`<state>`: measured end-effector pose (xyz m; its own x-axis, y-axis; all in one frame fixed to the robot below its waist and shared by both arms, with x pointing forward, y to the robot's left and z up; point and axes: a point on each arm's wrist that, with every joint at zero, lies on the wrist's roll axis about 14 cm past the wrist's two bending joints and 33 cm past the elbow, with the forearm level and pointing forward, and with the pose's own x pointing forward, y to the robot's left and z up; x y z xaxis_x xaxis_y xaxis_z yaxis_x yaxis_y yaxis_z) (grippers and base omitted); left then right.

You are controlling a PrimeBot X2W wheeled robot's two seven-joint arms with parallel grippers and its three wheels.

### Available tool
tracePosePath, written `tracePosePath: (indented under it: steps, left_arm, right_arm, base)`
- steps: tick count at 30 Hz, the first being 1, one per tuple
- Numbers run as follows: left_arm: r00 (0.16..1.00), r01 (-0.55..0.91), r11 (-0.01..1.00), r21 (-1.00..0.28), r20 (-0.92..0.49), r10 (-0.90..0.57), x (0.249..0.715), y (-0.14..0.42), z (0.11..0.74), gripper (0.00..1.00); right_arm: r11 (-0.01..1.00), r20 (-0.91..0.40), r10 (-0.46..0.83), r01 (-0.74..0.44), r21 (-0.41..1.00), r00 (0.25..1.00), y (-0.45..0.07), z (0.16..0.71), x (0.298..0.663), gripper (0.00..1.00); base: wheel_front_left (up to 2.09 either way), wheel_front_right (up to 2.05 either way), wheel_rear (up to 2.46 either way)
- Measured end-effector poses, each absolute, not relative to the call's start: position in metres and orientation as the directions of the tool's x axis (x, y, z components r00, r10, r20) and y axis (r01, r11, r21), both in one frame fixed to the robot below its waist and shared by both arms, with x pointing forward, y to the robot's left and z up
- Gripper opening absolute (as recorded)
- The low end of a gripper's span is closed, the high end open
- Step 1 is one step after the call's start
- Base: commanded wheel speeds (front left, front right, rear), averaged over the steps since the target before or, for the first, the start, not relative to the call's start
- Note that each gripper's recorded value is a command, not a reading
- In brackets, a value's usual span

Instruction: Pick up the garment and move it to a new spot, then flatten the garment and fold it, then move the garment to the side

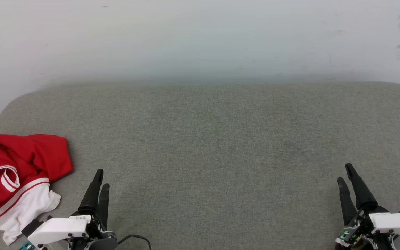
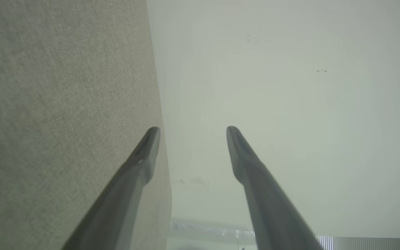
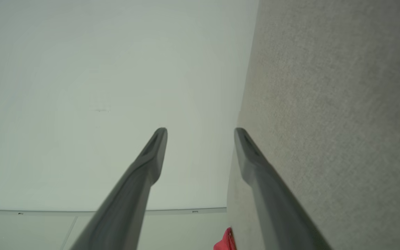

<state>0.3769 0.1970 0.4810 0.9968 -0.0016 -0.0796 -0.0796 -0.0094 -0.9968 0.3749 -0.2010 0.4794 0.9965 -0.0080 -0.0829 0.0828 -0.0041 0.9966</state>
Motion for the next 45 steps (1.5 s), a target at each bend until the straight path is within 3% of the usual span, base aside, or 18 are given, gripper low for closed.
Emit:
tracePosePath:
  steps: [11,20,26,27,45]
  left_arm:
    - [1.0,-0.009,0.007,-1.0,-0.009,-0.008,0.381,0.185,0.504,1.0]
    - [0.999,0.038,0.105,-0.994,0.038,-0.004,0.379,0.181,0.519,1.0]
    - [0.997,0.075,0.245,-0.967,0.075,-0.008,0.377,0.178,0.53,1.0]
    - [0.995,0.097,0.312,-0.945,0.097,-0.015,0.377,0.176,0.537,1.0]
    - [0.985,0.161,0.659,-0.735,0.157,-0.066,0.374,0.166,0.553,1.0]
  right_arm:
    - [0.013,-0.028,-0.018,0.029,1.0,0.999,-0.194,0.497,0.378,1.0]
    - [0.064,0.012,-0.031,-0.01,0.998,0.999,-0.192,0.509,0.378,1.0]
    - [0.186,0.054,-0.035,-0.046,0.981,0.998,-0.192,0.522,0.379,1.0]
    - [0.281,0.08,-0.029,-0.069,0.957,0.996,-0.19,0.531,0.379,1.0]
    - [0.712,0.138,0.026,-0.115,0.693,0.99,-0.177,0.546,0.377,1.0]
  base:
    - [0.0,0.0,0.0]
    - [0.0,0.0,0.0]
    - [0.0,0.0,0.0]
    - [0.0,0.0,0.0]
    - [0.0,0.0,0.0]
